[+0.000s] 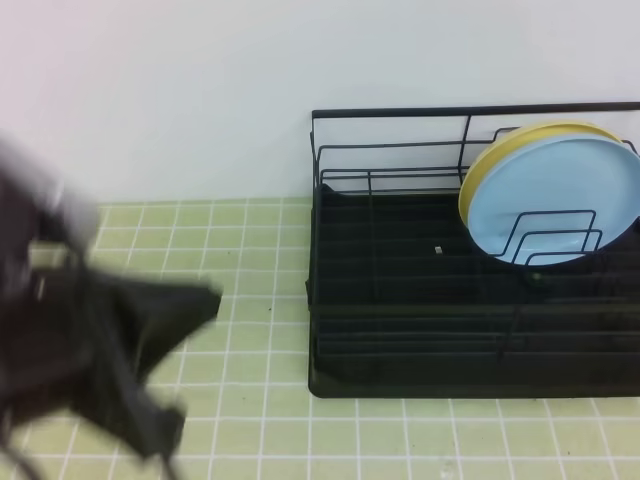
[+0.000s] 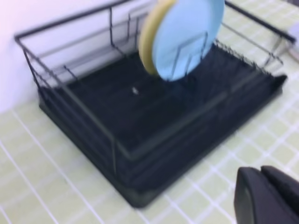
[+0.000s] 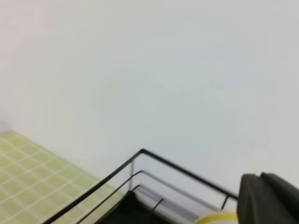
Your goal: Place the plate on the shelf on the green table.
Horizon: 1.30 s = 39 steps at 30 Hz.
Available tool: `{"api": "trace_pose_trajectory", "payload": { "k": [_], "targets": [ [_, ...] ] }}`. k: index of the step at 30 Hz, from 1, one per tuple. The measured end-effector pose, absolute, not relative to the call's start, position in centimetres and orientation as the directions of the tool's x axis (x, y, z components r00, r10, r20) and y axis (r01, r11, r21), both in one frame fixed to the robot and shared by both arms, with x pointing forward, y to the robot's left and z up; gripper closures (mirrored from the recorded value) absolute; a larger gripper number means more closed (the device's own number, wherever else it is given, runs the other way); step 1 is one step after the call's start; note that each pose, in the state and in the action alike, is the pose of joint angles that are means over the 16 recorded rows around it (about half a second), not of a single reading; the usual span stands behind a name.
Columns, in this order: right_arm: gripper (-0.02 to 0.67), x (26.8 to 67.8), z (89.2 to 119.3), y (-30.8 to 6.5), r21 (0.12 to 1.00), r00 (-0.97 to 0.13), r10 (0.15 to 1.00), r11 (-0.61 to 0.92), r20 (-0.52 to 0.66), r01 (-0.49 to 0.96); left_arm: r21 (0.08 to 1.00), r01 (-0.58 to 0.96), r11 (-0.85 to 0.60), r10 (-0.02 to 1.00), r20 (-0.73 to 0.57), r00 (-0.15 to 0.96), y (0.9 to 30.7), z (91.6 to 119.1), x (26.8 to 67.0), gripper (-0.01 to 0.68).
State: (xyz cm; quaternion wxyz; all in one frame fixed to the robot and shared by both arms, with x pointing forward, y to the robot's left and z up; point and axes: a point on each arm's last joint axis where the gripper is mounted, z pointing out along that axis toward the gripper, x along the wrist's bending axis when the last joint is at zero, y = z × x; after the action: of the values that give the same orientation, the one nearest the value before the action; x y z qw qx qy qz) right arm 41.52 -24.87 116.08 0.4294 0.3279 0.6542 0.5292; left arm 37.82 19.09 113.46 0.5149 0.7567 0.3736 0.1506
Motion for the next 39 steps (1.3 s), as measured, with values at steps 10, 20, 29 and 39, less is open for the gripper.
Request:
{"api": "trace_pose_trajectory", "payload": {
  "k": [10, 20, 29, 39],
  "targets": [
    [0.648, 32.3, 108.2, -26.0, 0.981, -0.425, 0.884, 0.187, -0.194, -0.059, 0.896, 0.435, -0.092, 0.755, -0.222, 0.617, 21.6, 107.7, 34.2, 0.673],
    [0.65, 30.1, 101.4, -26.6, 0.988, -0.402, 0.903, 0.157, -0.15, -0.016, 0.913, 0.408, -0.012, 0.785, -0.244, 0.569, 22.7, 105.2, 33.4, 0.673],
    [0.651, 30.1, 98.4, -26.7, 0.99, -0.403, 0.911, 0.122, -0.086, 0.064, 0.913, 0.408, -0.007, 0.787, -0.247, 0.566, 22.7, 105.1, 33.4, 0.673],
    [0.651, 30.1, 97.3, -26.7, 0.989, -0.407, 0.911, 0.112, -0.063, 0.098, 0.918, 0.397, 0.001, 0.792, -0.243, 0.56, 22.8, 105.2, 33.5, 0.673]
  ]
}}
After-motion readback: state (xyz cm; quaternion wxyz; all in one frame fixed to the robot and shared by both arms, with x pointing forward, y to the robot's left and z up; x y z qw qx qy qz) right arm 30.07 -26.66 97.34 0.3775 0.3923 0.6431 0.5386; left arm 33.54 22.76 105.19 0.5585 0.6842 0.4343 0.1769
